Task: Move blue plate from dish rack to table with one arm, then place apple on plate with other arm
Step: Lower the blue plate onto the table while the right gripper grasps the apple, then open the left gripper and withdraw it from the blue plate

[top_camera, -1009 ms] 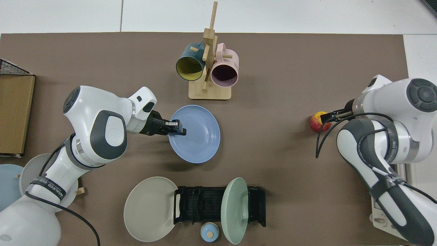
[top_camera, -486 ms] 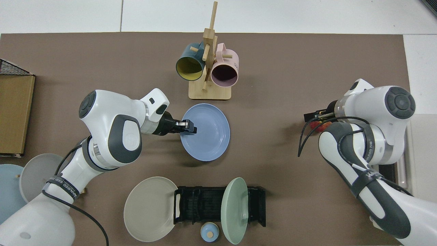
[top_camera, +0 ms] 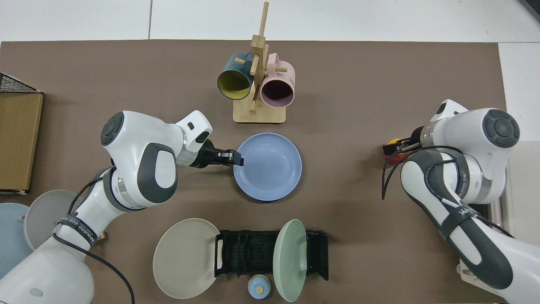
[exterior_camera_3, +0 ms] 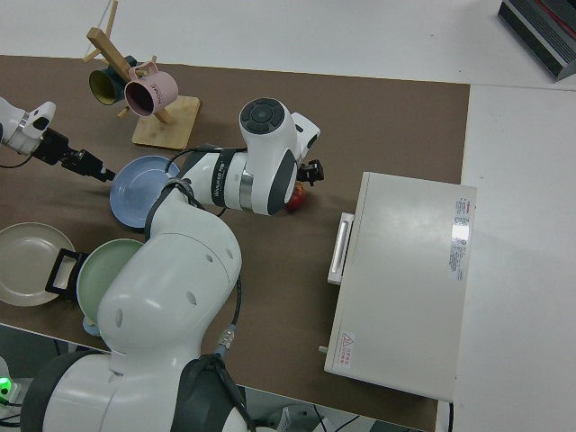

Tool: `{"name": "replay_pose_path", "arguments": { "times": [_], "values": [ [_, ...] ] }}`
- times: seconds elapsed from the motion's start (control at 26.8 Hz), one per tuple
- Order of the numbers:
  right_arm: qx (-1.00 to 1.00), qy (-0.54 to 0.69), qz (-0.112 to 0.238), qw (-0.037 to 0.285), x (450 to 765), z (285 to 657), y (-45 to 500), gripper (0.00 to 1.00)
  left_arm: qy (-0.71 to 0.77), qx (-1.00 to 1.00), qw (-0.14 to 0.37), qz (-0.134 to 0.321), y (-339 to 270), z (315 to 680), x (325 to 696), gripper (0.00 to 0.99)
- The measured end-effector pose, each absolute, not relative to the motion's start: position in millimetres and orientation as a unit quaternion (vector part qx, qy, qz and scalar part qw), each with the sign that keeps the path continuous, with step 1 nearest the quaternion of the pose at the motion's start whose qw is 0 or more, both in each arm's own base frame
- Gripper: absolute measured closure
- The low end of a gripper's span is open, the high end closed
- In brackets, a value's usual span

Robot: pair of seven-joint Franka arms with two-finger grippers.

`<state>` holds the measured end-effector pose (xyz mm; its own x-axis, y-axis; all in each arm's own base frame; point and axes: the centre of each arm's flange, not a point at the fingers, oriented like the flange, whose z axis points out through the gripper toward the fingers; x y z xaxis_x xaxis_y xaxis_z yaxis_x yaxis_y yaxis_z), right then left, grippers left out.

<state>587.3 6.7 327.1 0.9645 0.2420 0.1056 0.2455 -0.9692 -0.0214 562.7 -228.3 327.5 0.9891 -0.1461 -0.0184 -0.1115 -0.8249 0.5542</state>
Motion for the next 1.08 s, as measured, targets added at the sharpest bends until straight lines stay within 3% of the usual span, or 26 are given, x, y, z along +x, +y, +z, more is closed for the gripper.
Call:
{"name": "replay_pose_path", "arguments": {
  "times": [0.11,0.37,0.56,0.6,0.71,0.75,0.82,0.93,1.08],
  "values": [
    [-0.991,-0.124,-0.051,0.017,587,327,7,0.0,-0.08,0.959,0.271,-0.023,-224,331,566,0.441],
    [-0.991,-0.127,-0.047,0.018,583,319,11,0.0,-0.106,0.969,0.22,-0.027,-210,359,578,0.436],
    [-0.991,-0.126,-0.048,0.017,579,312,10,0.01,-0.13,0.979,0.152,-0.049,-189,398,579,0.432],
    [-0.991,-0.126,-0.047,0.017,579,311,10,0.07,-0.13,0.98,0.142,-0.05,-186,407,578,0.423],
    [-0.991,-0.126,-0.045,0.017,577,308,11,0.07,-0.128,0.984,0.117,-0.043,-177,435,573,0.41],
    [-0.991,-0.126,-0.044,0.017,577,307,11,0.09,-0.128,0.985,0.107,-0.039,-172,446,571,0.366],
    [-0.991,-0.126,-0.044,0.017,576,307,11,0.23,-0.131,0.987,0.085,-0.032,-161,468,564,0.3],
    [-0.991,-0.126,-0.044,0.017,576,307,11,0.25,-0.146,0.988,0.032,-0.031,-147,497,550,0.247],
    [-0.991,-0.125,-0.046,0.017,578,309,18,0.25,-0.16,0.986,-0.012,-0.035,-145,522,532,0.04]
  ]
}}
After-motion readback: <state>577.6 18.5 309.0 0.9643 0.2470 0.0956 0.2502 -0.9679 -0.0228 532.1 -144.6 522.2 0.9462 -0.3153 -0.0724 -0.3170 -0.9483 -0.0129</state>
